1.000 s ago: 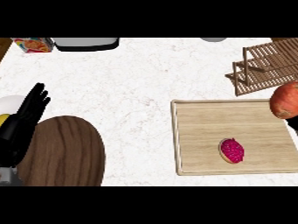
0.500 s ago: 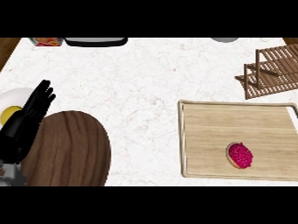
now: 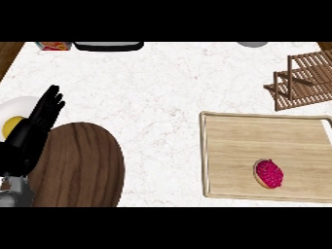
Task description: Pick the squash from the tray and place it in the tiered shelf
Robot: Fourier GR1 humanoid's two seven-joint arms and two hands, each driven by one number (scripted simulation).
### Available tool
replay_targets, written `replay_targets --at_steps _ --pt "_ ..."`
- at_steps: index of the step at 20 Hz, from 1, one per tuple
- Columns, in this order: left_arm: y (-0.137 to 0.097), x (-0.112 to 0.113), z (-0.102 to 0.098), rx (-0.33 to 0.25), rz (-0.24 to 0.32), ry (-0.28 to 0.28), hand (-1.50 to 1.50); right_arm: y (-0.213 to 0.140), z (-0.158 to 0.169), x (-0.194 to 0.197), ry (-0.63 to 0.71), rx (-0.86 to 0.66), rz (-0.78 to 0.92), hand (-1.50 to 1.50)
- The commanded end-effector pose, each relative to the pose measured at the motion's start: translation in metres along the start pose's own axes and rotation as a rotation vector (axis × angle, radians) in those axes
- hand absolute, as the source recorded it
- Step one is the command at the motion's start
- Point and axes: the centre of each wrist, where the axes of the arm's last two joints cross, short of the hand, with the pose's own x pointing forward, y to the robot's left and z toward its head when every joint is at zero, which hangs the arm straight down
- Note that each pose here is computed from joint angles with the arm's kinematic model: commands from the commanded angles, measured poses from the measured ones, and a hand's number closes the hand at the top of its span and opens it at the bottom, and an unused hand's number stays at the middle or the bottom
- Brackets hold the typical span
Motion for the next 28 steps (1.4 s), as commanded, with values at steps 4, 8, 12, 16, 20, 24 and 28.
replay_targets --at_steps 4,8,12,16,20,24,28 --pt "-0.001 -0.001 0.002 -0.008 -0.01 -0.006 0.0 -0.039 0.002 0.053 -0.137 -0.057 0.915 1.5" --pt "-0.009 0.014 -0.008 -0.045 0.003 -0.019 0.0 -0.038 -0.021 0.026 -0.195 -0.061 1.08 1.5" --pt "-0.011 0.015 -0.007 -0.028 -0.009 0.0 0.0 -0.034 -0.046 -0.01 -0.277 -0.084 1.114 1.5" --pt "-0.009 0.004 -0.001 -0.033 0.017 -0.008 0.0 -0.049 -0.072 -0.021 -0.379 -0.096 1.112 1.5" --pt "-0.009 0.014 -0.002 -0.033 0.015 -0.007 0.0 -0.028 -0.098 0.002 -0.386 -0.013 0.901 1.5" --pt "-0.011 0.007 -0.005 -0.037 0.008 -0.006 0.0 -0.054 -0.108 -0.017 -0.354 0.087 0.979 1.5" --pt "0.0 0.009 -0.009 -0.02 -0.01 0.004 0.0 -0.03 -0.114 -0.017 -0.325 0.277 1.101 1.5"
